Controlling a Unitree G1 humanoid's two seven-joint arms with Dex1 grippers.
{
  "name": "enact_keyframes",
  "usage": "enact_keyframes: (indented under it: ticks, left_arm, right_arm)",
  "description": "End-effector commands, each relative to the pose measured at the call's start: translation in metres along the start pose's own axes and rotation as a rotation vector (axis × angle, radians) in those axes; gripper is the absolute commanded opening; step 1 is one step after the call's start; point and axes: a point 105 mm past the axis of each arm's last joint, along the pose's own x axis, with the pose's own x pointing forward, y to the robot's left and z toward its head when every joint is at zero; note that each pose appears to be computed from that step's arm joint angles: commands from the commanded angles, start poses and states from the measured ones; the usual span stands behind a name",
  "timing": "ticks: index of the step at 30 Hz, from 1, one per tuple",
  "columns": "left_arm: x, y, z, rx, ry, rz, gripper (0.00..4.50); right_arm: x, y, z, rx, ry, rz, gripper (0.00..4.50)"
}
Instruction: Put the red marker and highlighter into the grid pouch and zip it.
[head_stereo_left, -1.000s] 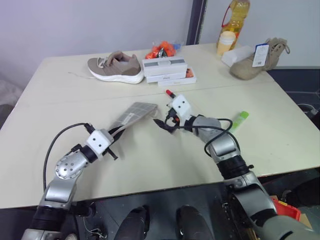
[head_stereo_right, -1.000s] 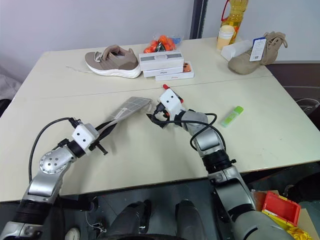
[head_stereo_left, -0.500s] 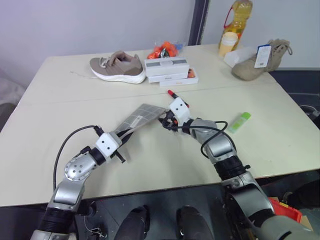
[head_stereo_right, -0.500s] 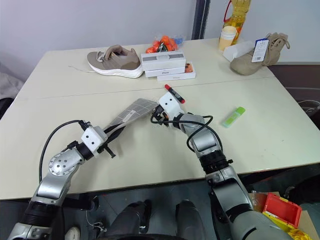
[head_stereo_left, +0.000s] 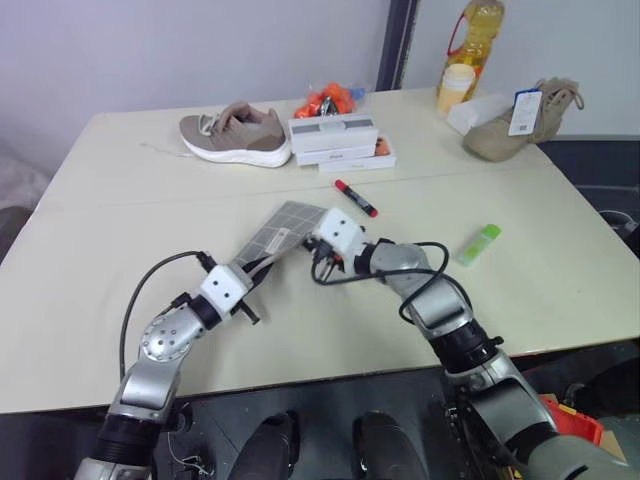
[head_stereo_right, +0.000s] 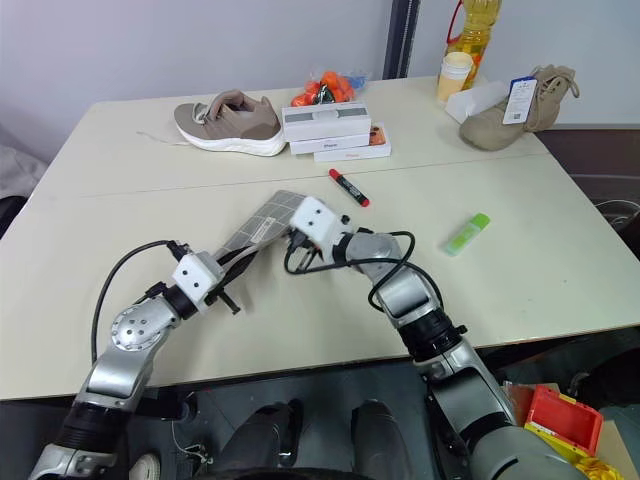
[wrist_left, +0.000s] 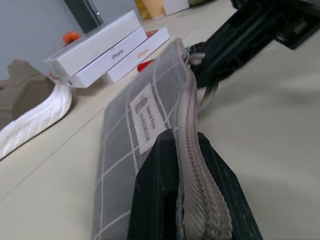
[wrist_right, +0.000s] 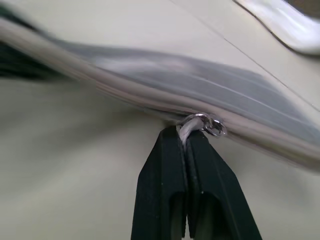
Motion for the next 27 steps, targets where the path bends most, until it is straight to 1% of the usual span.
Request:
enact_keyframes:
  ticks: [1,4,6,12,14,15,16,19,20,21,23,27]
  left_arm:
    - [0.009,0.000,0.014,0.015,-0.043,0.011,0.00]
    - [0.018,-0.001,0.019,-0.008,-0.061,0.022,0.00]
    - [0.023,-0.002,0.021,-0.021,-0.070,0.032,0.00]
    - [0.033,-0.004,0.022,-0.034,-0.070,0.057,0.00]
    - [0.033,-0.002,0.022,-0.034,-0.067,0.072,0.00]
    - [0.032,0.000,0.021,-0.036,-0.062,0.082,0.00]
    - [0.030,0.002,0.020,-0.035,-0.056,0.090,0.00]
    - [0.023,0.011,0.013,-0.031,-0.022,0.123,0.00]
    - [0.020,0.014,0.011,-0.031,-0.011,0.133,0.00]
    - [0.018,0.017,0.009,-0.032,-0.001,0.141,0.00]
    - [0.013,0.022,0.005,-0.034,0.024,0.163,0.00]
    - [0.006,0.029,-0.002,-0.022,0.066,0.188,0.00]
  right_arm:
    - [0.001,0.024,0.028,-0.120,-0.067,0.094,0.04]
    - [0.002,0.043,0.036,-0.169,-0.077,0.166,0.04]
    - [0.004,0.049,0.041,-0.178,-0.088,0.185,0.04]
    - [0.003,0.051,0.048,-0.202,-0.101,0.205,0.04]
    - [-0.002,0.040,0.043,-0.162,-0.080,0.194,0.04]
    - [-0.006,0.032,0.039,-0.144,-0.064,0.173,0.59]
    - [-0.010,0.023,0.034,-0.133,-0.045,0.147,0.97]
    - [-0.025,-0.020,0.014,-0.090,0.035,-0.011,2.48]
    - [-0.030,-0.031,0.007,-0.065,0.054,-0.051,3.04]
    - [-0.035,-0.040,0.002,-0.049,0.071,-0.080,3.49]
    - [-0.045,-0.064,-0.012,-0.005,0.104,-0.181,3.49]
    - [-0.058,-0.111,-0.041,0.150,0.151,-0.413,3.49]
